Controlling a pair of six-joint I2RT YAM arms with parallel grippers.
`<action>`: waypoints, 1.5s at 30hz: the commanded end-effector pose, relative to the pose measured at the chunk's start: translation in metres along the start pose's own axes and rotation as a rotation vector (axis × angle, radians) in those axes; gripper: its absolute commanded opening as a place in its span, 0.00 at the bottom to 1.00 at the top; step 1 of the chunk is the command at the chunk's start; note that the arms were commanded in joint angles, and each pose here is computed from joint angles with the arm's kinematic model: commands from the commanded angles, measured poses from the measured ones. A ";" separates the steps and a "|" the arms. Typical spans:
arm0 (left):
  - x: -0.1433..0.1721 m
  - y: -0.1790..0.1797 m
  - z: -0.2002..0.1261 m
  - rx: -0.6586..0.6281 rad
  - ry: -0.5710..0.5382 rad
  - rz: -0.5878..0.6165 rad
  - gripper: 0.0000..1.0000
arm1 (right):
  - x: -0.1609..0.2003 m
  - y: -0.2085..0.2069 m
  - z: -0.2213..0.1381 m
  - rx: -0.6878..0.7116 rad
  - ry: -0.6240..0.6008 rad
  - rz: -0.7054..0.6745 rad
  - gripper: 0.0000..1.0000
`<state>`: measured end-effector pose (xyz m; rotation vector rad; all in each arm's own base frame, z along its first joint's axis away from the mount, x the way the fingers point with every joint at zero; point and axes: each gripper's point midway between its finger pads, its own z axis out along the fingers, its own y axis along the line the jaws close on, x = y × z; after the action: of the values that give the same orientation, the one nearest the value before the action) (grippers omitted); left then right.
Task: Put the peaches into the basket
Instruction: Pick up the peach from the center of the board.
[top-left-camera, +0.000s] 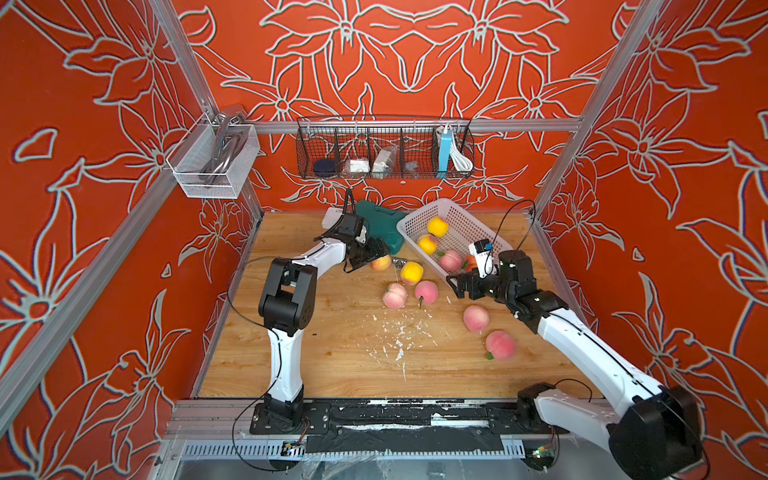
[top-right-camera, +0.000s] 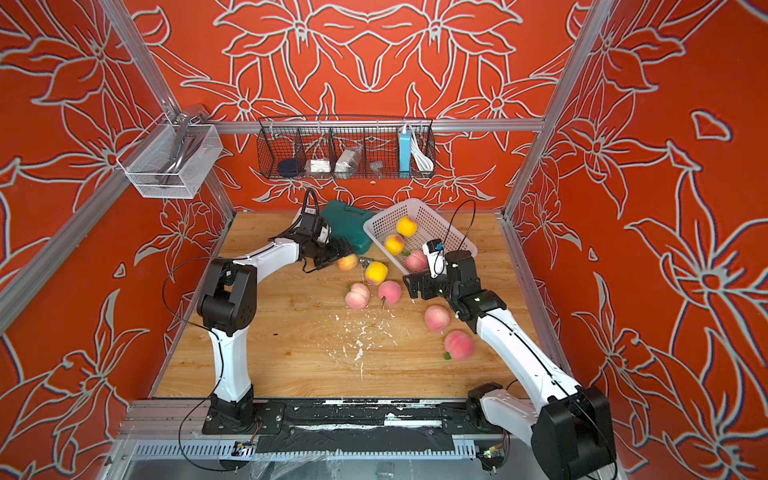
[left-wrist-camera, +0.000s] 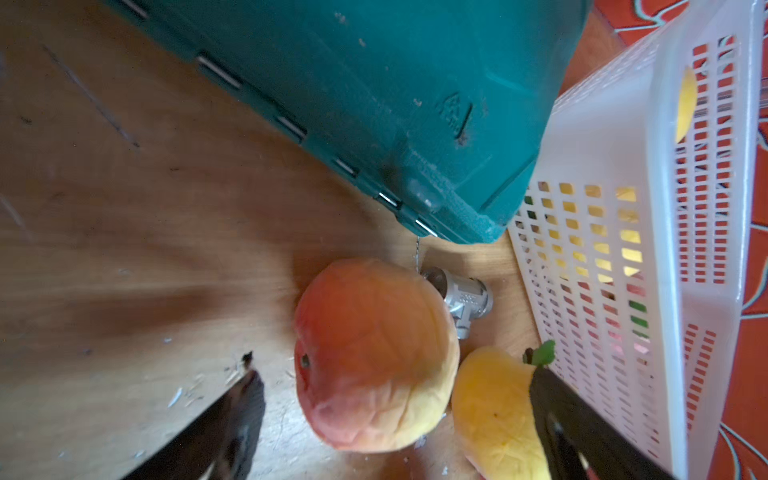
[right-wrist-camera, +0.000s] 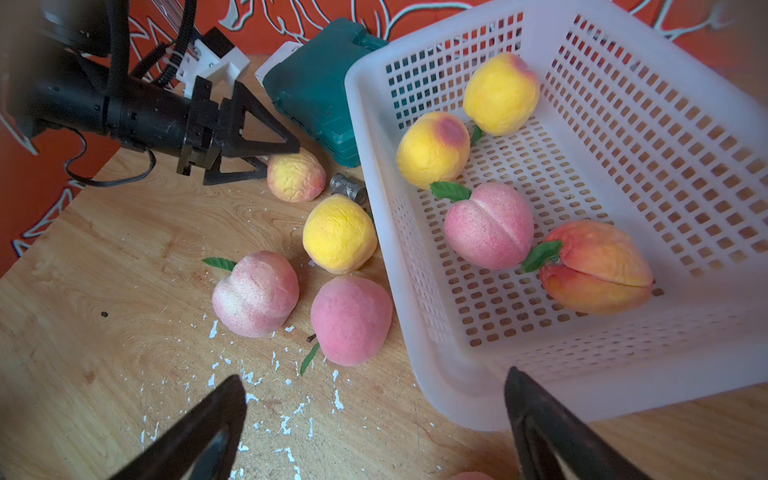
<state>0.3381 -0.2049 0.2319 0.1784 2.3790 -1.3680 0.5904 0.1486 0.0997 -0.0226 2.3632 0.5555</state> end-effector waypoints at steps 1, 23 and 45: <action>0.002 0.004 0.002 0.012 0.005 0.007 0.97 | -0.010 0.004 0.005 -0.020 -0.022 0.016 0.73; 0.003 0.023 0.007 -0.012 0.012 -0.021 0.97 | 0.006 0.003 0.018 0.044 0.028 -0.033 0.73; -0.016 0.015 -0.030 -0.056 -0.132 -0.012 0.98 | 0.005 0.007 0.018 0.035 0.040 -0.035 0.89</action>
<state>0.3494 -0.1730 0.2247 0.0465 2.3522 -1.2844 0.5939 0.1577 0.0821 -0.0380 2.4127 0.5041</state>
